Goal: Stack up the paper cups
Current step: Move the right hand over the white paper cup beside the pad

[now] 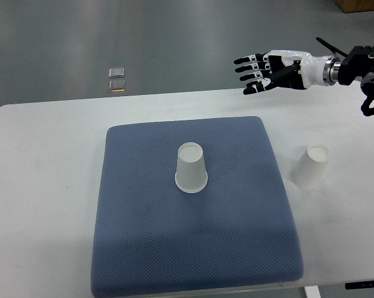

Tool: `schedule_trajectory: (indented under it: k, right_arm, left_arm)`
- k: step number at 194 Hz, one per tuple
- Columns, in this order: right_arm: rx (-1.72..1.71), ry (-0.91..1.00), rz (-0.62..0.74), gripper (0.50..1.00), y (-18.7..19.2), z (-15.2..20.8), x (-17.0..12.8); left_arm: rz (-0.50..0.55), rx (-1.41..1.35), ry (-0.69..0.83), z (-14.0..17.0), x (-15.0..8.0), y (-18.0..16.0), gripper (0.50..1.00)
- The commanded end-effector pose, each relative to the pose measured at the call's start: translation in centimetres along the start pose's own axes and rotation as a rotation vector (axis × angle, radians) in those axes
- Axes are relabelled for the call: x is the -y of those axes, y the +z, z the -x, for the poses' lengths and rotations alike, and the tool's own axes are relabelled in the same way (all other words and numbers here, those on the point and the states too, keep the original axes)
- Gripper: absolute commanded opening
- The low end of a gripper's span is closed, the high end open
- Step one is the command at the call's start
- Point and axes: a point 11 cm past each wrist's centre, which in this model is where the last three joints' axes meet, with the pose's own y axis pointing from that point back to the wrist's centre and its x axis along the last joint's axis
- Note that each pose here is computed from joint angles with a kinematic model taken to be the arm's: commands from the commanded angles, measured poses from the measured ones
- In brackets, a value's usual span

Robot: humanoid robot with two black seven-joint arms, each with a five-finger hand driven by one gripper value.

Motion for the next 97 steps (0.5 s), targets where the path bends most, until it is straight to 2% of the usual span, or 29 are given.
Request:
schedule_trajectory:
  k: [1,15,57,97]
  right_arm:
    - [-0.264,-0.061,0.203,0.928,0.5,0.4,-0.6]
    - [-0.407,-0.113,0.308,0.928,0.4,1.1,-0.8]
    - [-0.598,-0.197,0.449,0.928,-2.9,2.3,-2.9]
    - [-0.719,-0.331,0.564,0.928,-5.1,6.4,-5.3]
  left_arm:
    - [0.001,0.001,0.000,0.0,0.0,0.1,1.000]
    - [0.001,0.001,-0.001,0.0,0.0,0.1,1.000]
    - [0.001,0.001,-0.001,0.0,0.0,0.1,1.000]
    - [0.003,0.002,-0.002,0.0,0.0,0.2,1.000]
